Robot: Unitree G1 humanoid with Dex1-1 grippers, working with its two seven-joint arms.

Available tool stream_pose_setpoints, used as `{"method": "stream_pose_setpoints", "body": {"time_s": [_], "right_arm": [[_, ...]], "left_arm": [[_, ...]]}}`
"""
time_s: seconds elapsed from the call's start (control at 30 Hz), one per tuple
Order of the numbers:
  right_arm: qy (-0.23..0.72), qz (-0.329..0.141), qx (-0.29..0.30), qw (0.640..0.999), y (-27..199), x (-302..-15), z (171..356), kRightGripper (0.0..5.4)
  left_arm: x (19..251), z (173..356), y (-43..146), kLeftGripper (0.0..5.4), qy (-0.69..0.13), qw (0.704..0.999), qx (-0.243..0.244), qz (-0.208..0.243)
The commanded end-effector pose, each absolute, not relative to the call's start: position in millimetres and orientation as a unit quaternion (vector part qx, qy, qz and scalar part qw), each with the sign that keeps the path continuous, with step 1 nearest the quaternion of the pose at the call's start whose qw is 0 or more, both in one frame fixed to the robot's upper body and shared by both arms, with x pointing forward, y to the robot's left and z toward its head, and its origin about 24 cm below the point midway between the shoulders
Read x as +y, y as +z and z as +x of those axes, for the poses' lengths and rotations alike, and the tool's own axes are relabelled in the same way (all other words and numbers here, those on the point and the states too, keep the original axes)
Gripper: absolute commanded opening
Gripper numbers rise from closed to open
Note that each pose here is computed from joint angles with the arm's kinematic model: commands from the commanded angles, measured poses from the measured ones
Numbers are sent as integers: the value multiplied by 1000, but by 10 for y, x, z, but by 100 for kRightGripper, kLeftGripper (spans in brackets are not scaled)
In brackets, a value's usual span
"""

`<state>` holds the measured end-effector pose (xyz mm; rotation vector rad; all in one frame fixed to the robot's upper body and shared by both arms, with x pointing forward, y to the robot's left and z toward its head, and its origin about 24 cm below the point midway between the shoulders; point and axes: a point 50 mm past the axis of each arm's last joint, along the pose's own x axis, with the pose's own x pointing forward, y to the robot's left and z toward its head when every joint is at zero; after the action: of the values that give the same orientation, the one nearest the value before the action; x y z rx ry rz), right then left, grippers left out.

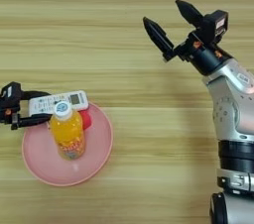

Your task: Move the objects on the table

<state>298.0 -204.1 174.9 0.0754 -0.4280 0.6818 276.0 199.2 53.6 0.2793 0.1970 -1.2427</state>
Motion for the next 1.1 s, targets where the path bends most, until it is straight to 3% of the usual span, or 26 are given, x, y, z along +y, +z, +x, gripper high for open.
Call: {"method": "stream_pose_setpoints", "body": {"time_s": [0.03, 0.27, 0.3, 0.67, 1.1], "right_arm": [[328, 39, -216, 919, 1751, -2045, 2953, 540], [323, 43, -213, 921, 1702, -2030, 2955, 540], [323, 43, -212, 921, 1694, -2025, 2954, 540], [288, 32, -211, 934, 1632, -1962, 2951, 540], [210, -53, -201, 955, 1438, -1873, 3002, 540]], "left_arm": [[2003, 2731, 457, 286, -578, 796, 111, 138], [2006, 2725, 435, 286, -576, 797, 113, 139], [2006, 2723, 432, 315, -576, 797, 114, 139], [2017, 2703, 409, 428, -578, 794, 121, 145], [2030, 2719, 485, 539, -578, 795, 109, 152]]}}
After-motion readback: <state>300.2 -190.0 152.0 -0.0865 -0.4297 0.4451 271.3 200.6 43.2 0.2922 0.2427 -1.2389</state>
